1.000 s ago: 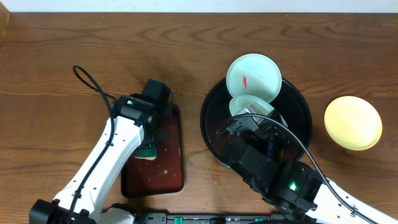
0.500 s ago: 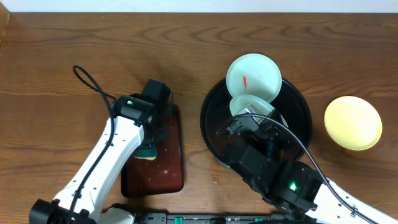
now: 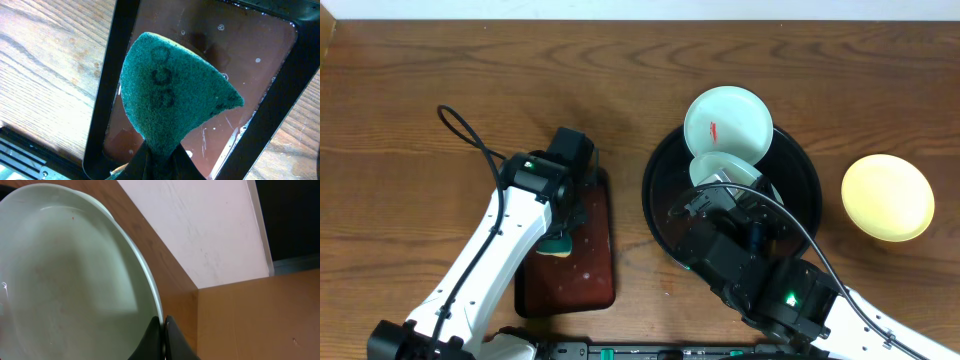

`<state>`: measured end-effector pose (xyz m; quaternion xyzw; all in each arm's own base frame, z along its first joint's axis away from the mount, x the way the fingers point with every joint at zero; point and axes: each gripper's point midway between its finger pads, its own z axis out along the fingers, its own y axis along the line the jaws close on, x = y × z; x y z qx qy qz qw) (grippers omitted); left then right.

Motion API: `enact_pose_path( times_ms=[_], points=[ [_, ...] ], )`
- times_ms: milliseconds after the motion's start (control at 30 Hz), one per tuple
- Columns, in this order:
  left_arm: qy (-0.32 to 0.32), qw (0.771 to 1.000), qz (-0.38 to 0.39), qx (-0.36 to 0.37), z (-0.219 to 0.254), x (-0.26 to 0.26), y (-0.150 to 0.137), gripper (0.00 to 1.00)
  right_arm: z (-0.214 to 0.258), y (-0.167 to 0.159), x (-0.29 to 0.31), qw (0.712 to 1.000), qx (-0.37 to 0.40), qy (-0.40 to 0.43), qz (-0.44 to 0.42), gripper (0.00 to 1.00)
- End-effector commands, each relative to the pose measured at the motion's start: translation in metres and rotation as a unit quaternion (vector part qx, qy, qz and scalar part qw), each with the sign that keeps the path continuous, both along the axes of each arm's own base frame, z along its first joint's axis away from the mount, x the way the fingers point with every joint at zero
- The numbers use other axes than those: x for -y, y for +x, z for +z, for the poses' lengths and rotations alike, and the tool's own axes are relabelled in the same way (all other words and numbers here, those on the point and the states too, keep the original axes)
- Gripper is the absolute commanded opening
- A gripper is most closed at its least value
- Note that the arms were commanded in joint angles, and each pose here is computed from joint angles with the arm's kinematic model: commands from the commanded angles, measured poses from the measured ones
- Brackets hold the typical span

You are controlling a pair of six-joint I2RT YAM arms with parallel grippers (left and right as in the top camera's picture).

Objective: Clean dirty plates on tray and stack at the side

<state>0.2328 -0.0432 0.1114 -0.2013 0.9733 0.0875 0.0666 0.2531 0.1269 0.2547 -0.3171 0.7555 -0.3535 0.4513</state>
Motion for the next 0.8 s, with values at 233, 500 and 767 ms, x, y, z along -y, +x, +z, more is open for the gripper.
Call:
enact_pose_path(
  times_ms=[233,500,767],
  points=[
    [0.004,1.000,0.003,0.004,0.001,-0.003,0.001,0.12,0.014,0.000,0.001,1.000,0.021,0.007,-0.006,0.01],
    [0.003,1.000,0.003,0.003,0.001,-0.002,0.001,0.12,0.014,0.000,0.001,1.000,0.021,0.007,-0.006,0.01],
    [0.003,1.000,0.003,0.004,0.001,-0.002,0.001,0.12,0.018,0.005,0.013,0.998,0.041,0.002,-0.040,0.01]
  ],
)
